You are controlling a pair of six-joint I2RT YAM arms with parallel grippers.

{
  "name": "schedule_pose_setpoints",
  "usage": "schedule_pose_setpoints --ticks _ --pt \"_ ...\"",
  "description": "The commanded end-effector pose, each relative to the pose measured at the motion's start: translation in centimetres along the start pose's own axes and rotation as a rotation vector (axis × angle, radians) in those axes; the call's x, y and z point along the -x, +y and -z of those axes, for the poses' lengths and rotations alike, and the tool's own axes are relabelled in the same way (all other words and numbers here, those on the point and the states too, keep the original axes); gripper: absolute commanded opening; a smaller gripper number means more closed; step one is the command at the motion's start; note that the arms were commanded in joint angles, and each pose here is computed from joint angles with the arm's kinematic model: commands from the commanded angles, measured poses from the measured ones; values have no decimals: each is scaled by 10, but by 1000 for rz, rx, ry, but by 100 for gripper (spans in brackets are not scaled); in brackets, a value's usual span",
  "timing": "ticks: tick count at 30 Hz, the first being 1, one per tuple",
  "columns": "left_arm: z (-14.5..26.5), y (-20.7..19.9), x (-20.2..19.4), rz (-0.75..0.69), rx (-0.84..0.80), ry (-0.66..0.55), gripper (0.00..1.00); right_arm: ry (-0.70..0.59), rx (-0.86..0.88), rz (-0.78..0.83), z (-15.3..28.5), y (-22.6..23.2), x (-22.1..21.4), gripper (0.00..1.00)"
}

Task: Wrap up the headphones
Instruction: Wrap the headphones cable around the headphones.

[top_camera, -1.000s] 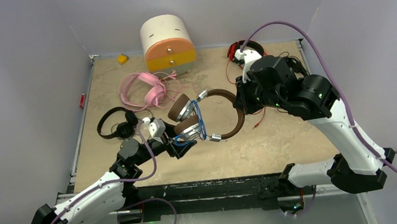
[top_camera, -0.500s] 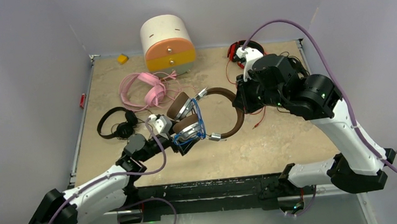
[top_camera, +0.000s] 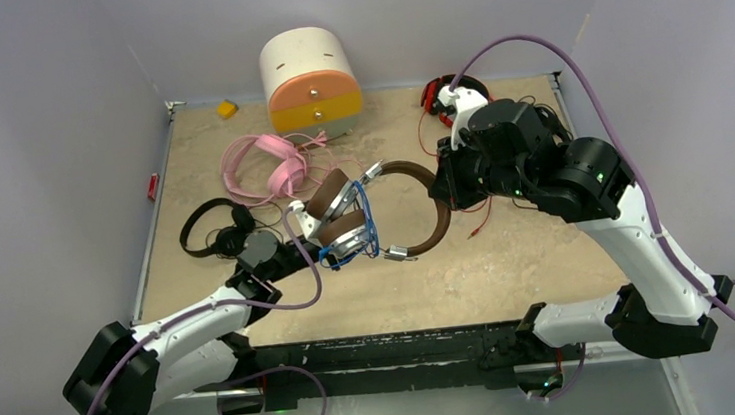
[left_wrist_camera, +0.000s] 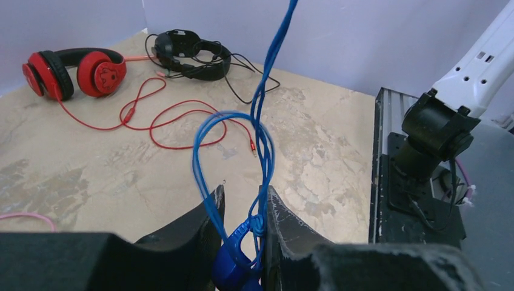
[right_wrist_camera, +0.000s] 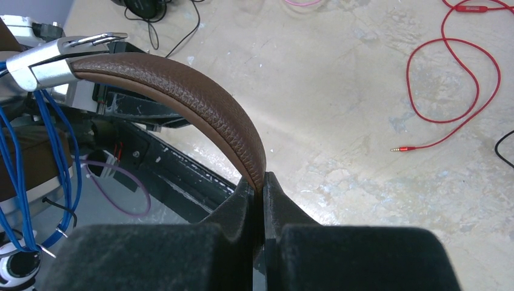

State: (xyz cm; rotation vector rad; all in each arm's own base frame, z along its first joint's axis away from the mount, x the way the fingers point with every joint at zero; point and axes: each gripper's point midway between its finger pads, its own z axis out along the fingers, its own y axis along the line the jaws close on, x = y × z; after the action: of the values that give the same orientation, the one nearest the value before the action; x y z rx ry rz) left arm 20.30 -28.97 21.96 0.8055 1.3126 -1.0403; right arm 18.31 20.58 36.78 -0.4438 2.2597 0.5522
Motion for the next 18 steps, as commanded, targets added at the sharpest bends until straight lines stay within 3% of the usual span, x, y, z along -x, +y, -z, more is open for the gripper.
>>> schedule_pose_setpoints --ticks 1,11,15,18 --pt "-8 0 16 -45 -27 -25 20 -134 56 -54 21 11 30 0" --pt "11 -9 -19 100 -21 -26 19 -375 -3 -132 71 0 85 0" --pt "13 -14 -22 119 -35 -21 22 -401 -13 -140 74 -1 93 0" --pt "15 -14 -24 127 -34 -11 17 -400 -33 -141 69 -3 96 0"
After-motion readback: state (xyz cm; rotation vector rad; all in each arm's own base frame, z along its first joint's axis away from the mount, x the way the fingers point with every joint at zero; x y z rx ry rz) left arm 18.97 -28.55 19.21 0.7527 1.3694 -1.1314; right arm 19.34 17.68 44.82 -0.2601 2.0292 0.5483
